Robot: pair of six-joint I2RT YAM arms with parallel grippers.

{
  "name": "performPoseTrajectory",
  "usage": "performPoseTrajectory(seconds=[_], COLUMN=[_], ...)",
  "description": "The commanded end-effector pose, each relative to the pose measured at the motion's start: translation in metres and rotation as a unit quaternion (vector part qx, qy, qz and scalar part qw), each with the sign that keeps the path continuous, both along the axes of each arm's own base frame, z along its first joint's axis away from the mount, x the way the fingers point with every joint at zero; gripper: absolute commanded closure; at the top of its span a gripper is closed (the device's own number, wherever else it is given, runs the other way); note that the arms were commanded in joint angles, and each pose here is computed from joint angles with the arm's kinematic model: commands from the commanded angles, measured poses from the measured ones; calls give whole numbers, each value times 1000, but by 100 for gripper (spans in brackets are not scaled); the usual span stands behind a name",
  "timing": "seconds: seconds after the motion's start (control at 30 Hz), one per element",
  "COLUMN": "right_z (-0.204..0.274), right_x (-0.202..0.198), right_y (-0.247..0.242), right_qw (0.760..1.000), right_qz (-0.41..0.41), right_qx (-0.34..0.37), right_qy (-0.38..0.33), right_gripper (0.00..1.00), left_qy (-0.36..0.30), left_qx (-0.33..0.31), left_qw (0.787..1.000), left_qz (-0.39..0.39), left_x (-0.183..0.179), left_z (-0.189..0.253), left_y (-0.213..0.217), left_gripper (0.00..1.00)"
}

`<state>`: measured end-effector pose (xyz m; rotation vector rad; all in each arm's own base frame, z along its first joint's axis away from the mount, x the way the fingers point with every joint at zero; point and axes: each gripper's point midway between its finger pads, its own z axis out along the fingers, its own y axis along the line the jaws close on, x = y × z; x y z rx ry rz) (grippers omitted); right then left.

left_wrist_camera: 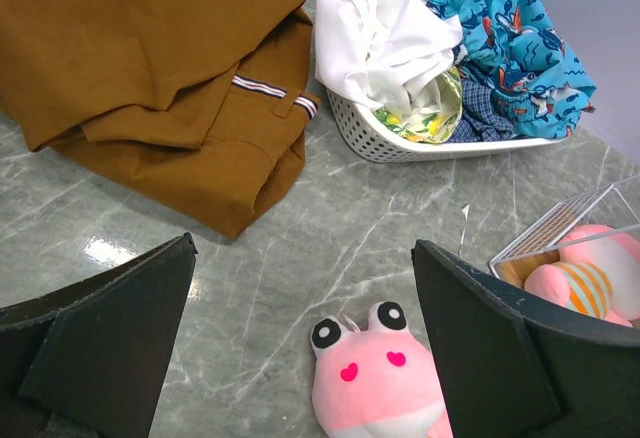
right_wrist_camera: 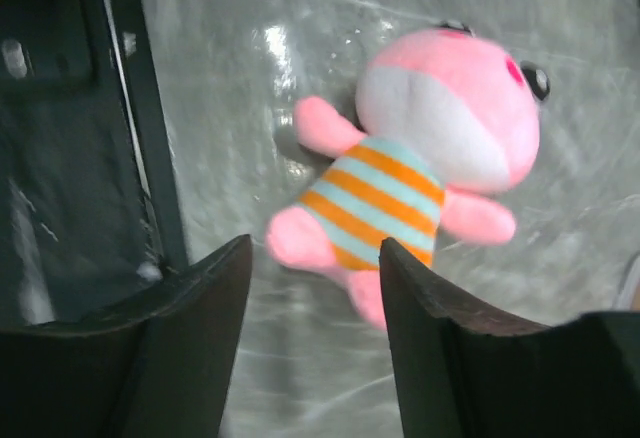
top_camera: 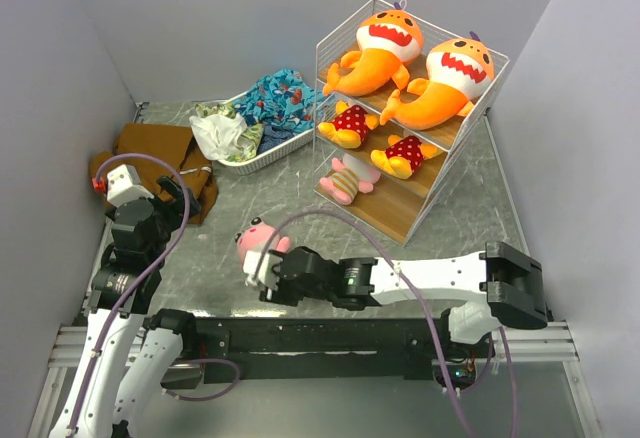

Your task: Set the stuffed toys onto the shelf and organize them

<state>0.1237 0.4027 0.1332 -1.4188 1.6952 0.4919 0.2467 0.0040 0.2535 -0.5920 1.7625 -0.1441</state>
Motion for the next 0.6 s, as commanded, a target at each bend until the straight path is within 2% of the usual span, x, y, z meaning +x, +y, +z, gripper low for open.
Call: performPoseTrajectory(seconds=[0.0, 0.17, 0.27, 0.57], right_z=[-11, -28, -29, -55], right_x=[-9, -1, 13, 27], right_y=[-19, -29, -23, -3], right_qw=[958, 935, 925, 904], right_qz=[230, 301, 300, 322], right_qx=[-77, -95, -94, -120], right_qy=[-154, -162, -213, -252], right_gripper=[35, 31, 30, 32], left_qy=[-20, -22, -27, -25], left_qx=[1, 5, 5, 3], left_qw=[1000, 1000, 1000, 1000], left_qz=[-13, -10, -14, -18], left_x=[4, 3, 3, 3], left_z=[11, 13, 15, 13], left_y=[-4, -2, -3, -5], left_gripper=[3, 4, 3, 4])
